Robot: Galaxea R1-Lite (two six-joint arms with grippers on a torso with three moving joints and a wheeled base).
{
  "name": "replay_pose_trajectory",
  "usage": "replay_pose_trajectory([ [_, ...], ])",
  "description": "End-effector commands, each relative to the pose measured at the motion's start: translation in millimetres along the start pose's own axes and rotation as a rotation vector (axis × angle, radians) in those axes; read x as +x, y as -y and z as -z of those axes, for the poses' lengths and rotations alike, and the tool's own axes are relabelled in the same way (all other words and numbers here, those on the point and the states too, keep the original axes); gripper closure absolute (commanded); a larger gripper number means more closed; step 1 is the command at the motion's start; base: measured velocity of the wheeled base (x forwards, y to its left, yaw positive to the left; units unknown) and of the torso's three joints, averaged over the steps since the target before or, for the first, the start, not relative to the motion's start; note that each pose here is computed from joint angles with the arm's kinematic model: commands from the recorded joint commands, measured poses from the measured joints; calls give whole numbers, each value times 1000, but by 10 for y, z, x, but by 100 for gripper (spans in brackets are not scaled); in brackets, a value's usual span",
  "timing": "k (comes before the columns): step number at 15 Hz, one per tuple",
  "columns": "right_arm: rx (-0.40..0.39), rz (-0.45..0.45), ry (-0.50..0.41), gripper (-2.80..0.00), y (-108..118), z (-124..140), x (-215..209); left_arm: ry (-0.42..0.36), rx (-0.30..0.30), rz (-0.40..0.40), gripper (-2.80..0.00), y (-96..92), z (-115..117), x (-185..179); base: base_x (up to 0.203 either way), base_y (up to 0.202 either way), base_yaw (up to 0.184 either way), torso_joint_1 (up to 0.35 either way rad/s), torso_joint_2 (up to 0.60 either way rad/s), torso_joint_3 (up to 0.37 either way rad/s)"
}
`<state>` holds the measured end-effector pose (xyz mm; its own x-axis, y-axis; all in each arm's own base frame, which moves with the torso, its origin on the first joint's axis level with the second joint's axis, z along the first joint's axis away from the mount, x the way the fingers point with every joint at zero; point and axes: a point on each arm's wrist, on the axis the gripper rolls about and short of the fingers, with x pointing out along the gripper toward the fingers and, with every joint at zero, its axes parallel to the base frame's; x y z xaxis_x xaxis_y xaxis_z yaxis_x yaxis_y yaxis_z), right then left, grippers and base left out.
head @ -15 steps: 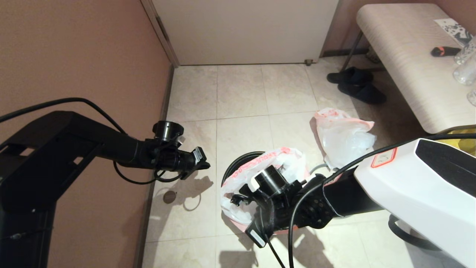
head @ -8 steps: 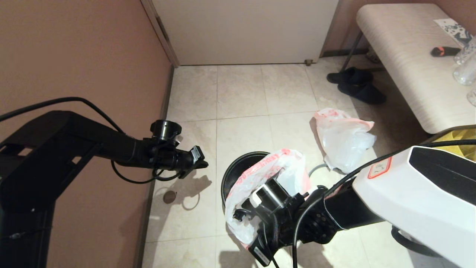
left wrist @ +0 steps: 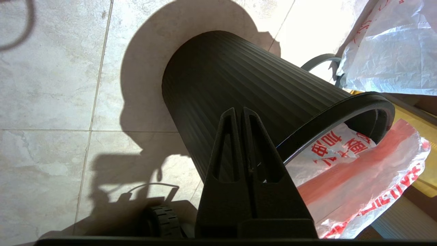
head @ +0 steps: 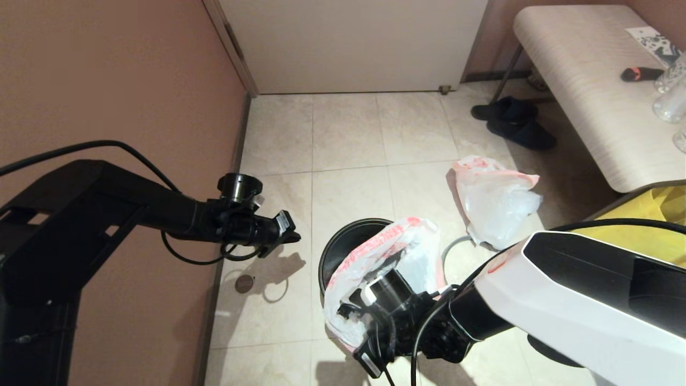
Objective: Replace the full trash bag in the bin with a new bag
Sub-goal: Put the new garbage bag on the trash can
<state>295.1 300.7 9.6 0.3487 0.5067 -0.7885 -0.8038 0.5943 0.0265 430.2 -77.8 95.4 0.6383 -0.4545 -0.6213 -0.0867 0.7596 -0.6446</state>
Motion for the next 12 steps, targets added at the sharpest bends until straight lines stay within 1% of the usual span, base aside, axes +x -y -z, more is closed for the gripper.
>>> replay_pose_trajectory([
  [1, 9, 12, 6, -280, -8, -5, -89, -6, -3, 1, 0, 4, 13, 9, 0, 0, 0, 0, 0, 0],
  [4, 29, 20, 46, -280, -55, -15, -560, -7, -2, 0, 0, 6, 20, 12, 0, 0, 0, 0, 0, 0],
  [7, 93, 27, 96, -280, -89, 62, -1067, -9, 3, -2, 0, 22, 38, 22, 0, 0, 0, 0, 0, 0],
  [8, 125, 36, 110, -280, -64, 138, -1189, -9, 5, -2, 0, 27, 41, 24, 0, 0, 0, 0, 0, 0],
  [9, 157, 56, 159, -280, 28, 152, -1233, -8, 6, -2, 0, 27, 41, 24, 0, 0, 0, 0, 0, 0],
  [10, 182, 76, 184, 0, 131, 160, -1194, -8, 5, -2, 0, 28, 41, 24, 0, 0, 0, 0, 0, 0],
  [12, 229, 124, 220, 0, 419, 152, -1055, -7, 4, -5, 0, 27, 37, 30, 0, 0, 0, 0, 0, 0],
])
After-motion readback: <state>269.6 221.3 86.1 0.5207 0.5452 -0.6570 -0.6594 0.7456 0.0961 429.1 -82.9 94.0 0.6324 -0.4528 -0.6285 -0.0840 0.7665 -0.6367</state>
